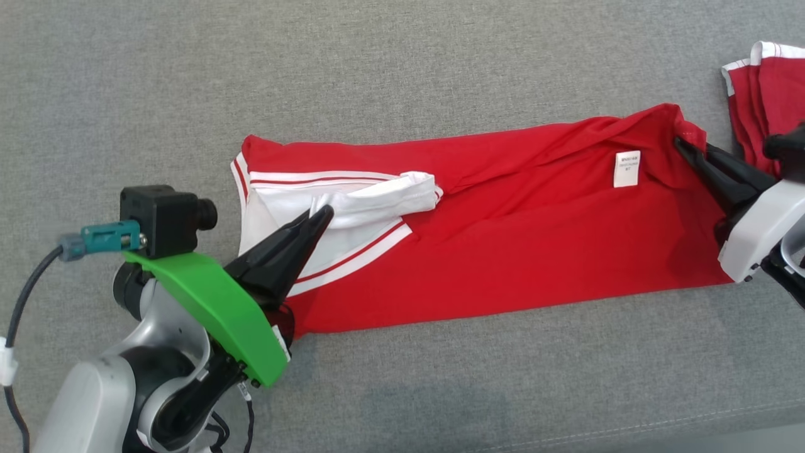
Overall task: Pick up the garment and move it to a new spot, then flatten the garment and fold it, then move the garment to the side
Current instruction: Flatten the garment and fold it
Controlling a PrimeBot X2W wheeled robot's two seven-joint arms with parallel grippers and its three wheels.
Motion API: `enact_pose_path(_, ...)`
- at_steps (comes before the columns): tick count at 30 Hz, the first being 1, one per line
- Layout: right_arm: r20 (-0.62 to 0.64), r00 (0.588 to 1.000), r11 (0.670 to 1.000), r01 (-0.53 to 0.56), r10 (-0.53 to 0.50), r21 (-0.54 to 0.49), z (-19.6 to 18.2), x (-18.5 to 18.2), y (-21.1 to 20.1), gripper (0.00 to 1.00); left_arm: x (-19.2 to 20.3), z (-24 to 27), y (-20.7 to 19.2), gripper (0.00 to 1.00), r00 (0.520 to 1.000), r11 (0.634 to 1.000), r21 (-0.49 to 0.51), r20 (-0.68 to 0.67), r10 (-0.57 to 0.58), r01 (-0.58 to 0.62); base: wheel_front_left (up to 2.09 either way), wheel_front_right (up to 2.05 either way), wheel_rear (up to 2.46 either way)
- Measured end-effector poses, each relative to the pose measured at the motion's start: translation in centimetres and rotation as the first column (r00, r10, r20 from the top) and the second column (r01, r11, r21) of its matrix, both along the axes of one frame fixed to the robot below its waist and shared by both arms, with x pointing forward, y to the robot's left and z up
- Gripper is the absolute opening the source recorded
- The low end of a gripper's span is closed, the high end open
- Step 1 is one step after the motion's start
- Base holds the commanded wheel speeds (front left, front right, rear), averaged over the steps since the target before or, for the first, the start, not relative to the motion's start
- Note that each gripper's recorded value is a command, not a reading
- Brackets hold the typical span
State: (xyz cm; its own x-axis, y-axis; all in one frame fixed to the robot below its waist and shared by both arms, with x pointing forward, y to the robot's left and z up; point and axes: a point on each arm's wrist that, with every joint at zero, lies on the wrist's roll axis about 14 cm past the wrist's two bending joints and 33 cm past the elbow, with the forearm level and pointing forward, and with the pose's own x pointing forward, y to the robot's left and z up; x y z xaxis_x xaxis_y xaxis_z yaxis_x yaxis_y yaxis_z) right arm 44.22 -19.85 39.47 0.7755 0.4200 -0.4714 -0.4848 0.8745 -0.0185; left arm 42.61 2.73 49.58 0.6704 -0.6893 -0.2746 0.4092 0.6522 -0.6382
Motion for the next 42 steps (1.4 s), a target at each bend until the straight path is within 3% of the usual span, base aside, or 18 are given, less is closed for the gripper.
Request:
enact_pose_path(17,0.026,0.997,0.989,-0.062,0.066,-0.132,0.4,-1.5,-2.8,0.0,0.1,0.1,1.5,0.0,0.996,0.995,-0.028,0.007,0.094,-0.094,0.0,0.0,0.0)
enact_pose_path(30,0.04,0.974,0.963,-0.213,0.222,-0.165,-0.2,-2.6,-0.3,0.0,-0.8,-0.4,2.5,0.0,0.992,0.992,-0.021,-0.015,0.127,-0.128,0.0,0.0,0.0)
enact_pose_path(36,0.018,0.969,0.955,-0.239,0.246,-0.176,-0.6,-3.8,-0.4,0.0,-1.8,-1.2,2.3,0.0,0.991,0.992,-0.026,-0.059,0.119,-0.121,0.0,0.0,0.0)
enact_pose_path(42,0.019,0.969,0.953,-0.239,0.247,-0.185,-0.7,-4.0,-0.8,0.13,-1.9,-1.7,2.0,0.0,0.991,0.993,-0.033,-0.072,0.111,-0.113,0.0,0.0,0.0)
